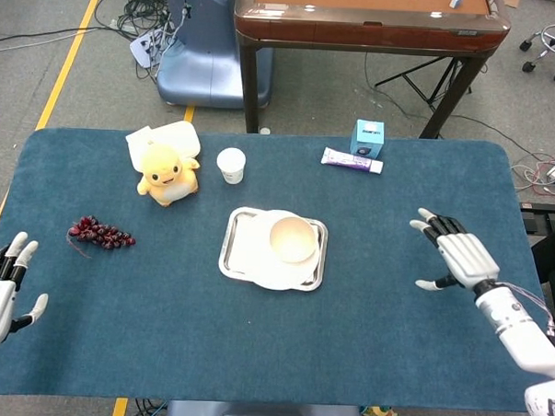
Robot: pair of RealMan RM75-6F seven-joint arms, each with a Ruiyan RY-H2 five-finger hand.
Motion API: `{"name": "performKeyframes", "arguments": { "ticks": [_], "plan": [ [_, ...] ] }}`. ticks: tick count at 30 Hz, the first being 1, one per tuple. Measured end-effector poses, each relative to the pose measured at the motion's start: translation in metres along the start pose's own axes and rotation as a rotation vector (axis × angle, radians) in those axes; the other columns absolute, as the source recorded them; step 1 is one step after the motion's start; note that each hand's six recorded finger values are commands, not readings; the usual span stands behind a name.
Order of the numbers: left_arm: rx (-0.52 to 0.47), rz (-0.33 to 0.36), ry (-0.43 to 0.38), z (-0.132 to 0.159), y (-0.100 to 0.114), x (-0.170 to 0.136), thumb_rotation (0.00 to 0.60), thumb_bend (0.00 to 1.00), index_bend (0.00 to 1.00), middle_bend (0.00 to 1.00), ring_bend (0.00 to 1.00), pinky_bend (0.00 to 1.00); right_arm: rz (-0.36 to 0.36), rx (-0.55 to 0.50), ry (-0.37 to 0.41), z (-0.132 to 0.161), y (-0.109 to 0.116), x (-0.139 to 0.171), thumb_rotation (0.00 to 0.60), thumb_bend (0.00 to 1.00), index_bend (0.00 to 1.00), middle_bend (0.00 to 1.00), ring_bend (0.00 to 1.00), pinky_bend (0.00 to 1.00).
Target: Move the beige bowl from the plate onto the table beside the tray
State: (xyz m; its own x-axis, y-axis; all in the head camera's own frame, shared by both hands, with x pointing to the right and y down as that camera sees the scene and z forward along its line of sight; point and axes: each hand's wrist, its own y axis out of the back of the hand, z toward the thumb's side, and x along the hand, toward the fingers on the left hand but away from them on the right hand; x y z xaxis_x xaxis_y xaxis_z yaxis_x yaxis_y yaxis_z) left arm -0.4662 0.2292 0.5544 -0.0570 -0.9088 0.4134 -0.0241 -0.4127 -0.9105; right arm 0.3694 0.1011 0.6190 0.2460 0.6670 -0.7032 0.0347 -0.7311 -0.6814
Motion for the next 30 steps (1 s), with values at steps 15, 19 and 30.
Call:
{"name": "performKeyframes", "arguments": {
  "ticks": [15,19,30],
  "plan": [
    [-0.020,0.018,0.029,-0.011,0.007,0.001,0.600,0.32,0.00,0.00,0.00,0.00,0.127,0.020,0.107,0.071,0.022,-0.076,0.600,0.07,0.00,0.00,0.00,0.00],
    [-0.021,0.021,0.042,-0.015,0.009,0.002,0.600,0.32,0.00,0.00,0.00,0.00,0.154,0.028,0.130,0.086,0.020,-0.091,0.600,0.06,0.00,0.00,0.00,0.00],
    [-0.032,0.026,0.054,-0.019,0.013,0.004,0.600,0.32,0.00,0.00,0.00,0.00,0.195,0.060,0.193,0.126,0.018,-0.116,0.600,0.04,0.00,0.00,0.00,0.00]
  ]
}}
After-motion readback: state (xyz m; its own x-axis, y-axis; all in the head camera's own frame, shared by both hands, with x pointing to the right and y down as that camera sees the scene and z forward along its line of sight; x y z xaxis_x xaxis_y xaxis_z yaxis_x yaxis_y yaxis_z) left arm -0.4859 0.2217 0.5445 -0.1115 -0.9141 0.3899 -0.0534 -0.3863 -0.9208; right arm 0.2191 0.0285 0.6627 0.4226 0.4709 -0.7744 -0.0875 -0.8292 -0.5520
